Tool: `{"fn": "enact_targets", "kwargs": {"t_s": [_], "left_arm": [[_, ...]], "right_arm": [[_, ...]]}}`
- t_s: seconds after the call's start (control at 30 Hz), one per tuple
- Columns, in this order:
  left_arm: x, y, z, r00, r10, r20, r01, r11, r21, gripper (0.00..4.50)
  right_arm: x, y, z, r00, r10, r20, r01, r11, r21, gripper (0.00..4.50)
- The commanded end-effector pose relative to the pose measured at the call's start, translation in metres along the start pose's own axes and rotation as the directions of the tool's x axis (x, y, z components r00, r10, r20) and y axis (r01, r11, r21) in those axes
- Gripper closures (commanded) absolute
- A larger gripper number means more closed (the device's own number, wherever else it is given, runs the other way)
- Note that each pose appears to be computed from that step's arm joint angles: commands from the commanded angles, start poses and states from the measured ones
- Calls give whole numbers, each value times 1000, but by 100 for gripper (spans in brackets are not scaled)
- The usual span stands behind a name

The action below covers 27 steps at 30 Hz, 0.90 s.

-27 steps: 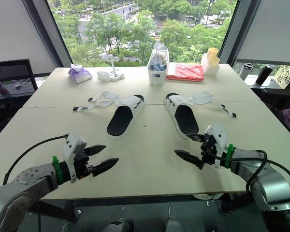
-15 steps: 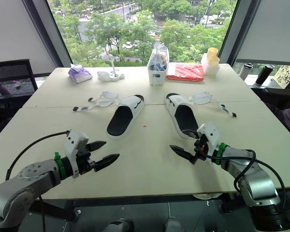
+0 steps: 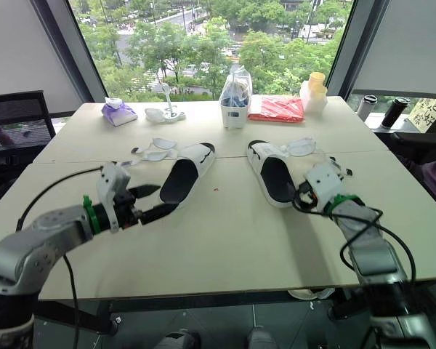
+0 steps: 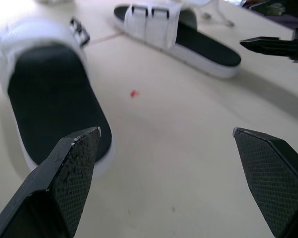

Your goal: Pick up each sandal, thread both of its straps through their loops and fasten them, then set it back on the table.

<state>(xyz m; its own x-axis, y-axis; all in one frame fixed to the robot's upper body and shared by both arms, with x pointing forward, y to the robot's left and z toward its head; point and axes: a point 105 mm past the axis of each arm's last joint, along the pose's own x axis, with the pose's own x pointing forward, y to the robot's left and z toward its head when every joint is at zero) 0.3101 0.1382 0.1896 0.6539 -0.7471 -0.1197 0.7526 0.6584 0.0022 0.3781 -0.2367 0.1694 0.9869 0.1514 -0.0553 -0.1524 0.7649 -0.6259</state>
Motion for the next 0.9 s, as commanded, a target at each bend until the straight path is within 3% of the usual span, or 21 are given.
{"fn": "enact_targets", "kwargs": {"t_s": [0.03,0.23,0.5,0.6,0.83,0.9], "left_arm": [[8,-8,6,998,-61,17,60,998,27,6],[20,-12,8,995,-79,53,78,997,21,6],[25,-24,10,992,-44,118,46,999,-12,6],[23,-23,12,989,7,150,-3,1000,-27,0],[17,-22,11,982,71,175,-62,996,-56,0],[16,-22,10,982,76,174,-67,996,-60,0]], "right_arm": [[17,2,8,999,-40,27,43,994,-103,4],[64,20,41,996,-22,89,48,949,-311,4],[105,28,56,999,-33,41,49,859,-510,4],[112,37,51,1000,-15,-12,5,824,-567,94],[115,45,46,999,3,-46,-32,775,-631,445],[115,46,44,999,6,-50,-37,768,-639,449]]}}
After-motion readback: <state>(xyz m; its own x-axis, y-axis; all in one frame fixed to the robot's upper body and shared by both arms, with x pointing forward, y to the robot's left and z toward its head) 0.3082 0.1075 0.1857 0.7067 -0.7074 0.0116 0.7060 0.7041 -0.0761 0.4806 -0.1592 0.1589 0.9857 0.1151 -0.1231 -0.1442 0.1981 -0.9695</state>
